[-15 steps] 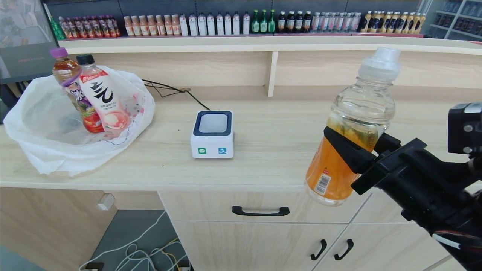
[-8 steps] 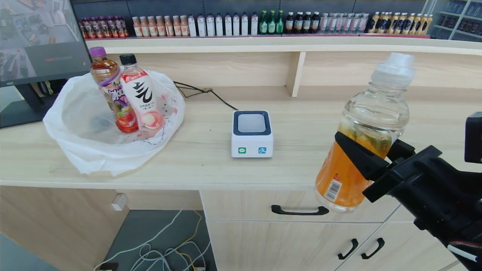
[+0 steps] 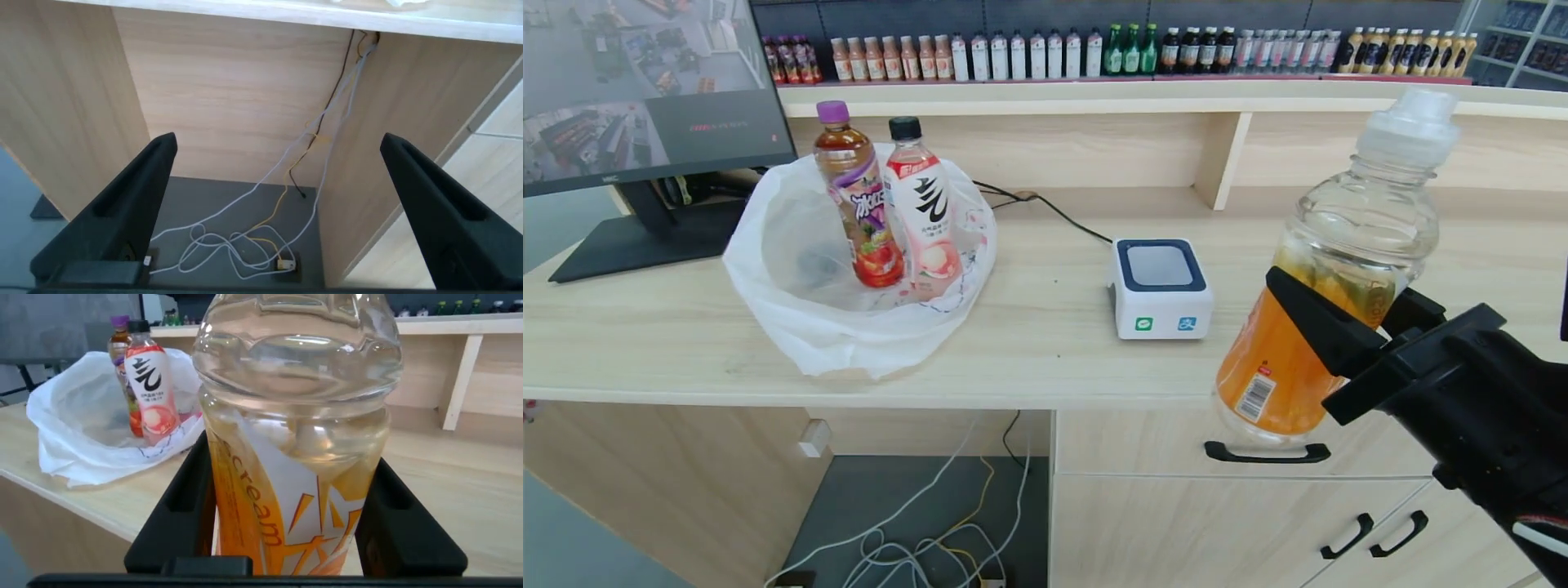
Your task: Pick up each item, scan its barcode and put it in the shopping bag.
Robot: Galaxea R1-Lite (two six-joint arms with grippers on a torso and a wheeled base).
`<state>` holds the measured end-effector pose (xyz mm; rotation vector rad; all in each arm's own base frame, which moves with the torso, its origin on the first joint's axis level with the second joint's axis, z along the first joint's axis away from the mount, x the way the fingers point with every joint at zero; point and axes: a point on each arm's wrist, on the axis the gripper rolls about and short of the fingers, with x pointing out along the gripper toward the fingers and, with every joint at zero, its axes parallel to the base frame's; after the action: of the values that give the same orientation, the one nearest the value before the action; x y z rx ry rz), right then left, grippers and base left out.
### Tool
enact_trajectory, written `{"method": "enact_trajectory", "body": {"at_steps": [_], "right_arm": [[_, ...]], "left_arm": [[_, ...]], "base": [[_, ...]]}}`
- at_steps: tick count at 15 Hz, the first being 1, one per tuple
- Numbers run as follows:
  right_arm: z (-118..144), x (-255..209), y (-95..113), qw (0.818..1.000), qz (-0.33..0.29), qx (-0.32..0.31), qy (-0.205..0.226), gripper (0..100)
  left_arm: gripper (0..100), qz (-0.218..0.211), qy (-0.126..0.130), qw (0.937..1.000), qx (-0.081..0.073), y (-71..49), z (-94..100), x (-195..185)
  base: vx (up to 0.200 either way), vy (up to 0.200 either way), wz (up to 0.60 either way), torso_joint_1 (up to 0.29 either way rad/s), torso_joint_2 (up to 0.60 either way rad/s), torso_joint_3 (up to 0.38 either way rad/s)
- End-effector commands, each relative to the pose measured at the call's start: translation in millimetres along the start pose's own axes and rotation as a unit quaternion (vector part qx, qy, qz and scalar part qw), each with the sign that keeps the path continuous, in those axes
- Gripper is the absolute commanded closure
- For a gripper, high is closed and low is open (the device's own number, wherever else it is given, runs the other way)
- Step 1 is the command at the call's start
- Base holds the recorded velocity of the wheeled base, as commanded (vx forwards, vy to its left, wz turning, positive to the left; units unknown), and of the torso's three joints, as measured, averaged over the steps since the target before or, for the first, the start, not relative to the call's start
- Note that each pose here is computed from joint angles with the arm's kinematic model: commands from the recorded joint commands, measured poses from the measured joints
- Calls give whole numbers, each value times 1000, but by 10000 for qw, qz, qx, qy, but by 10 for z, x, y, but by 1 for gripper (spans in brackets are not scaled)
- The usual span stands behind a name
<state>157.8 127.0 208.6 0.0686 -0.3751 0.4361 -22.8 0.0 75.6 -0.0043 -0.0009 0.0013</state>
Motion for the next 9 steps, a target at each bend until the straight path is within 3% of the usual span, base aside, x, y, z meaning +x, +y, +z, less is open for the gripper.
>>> {"method": "enact_trajectory", "body": {"at_steps": [1, 9], "right_arm": [[-19, -48, -13, 9999, -122, -22, 83, 100], [18, -42, -24, 9999, -133, -2, -30, 100]], "left_arm": [[0, 1, -3, 10000, -2, 0, 0, 0], [0, 1, -3, 10000, 14, 0, 0, 0]], "base": [[0, 0, 0, 0, 0, 0], [0, 0, 0, 0, 0, 0]]}}
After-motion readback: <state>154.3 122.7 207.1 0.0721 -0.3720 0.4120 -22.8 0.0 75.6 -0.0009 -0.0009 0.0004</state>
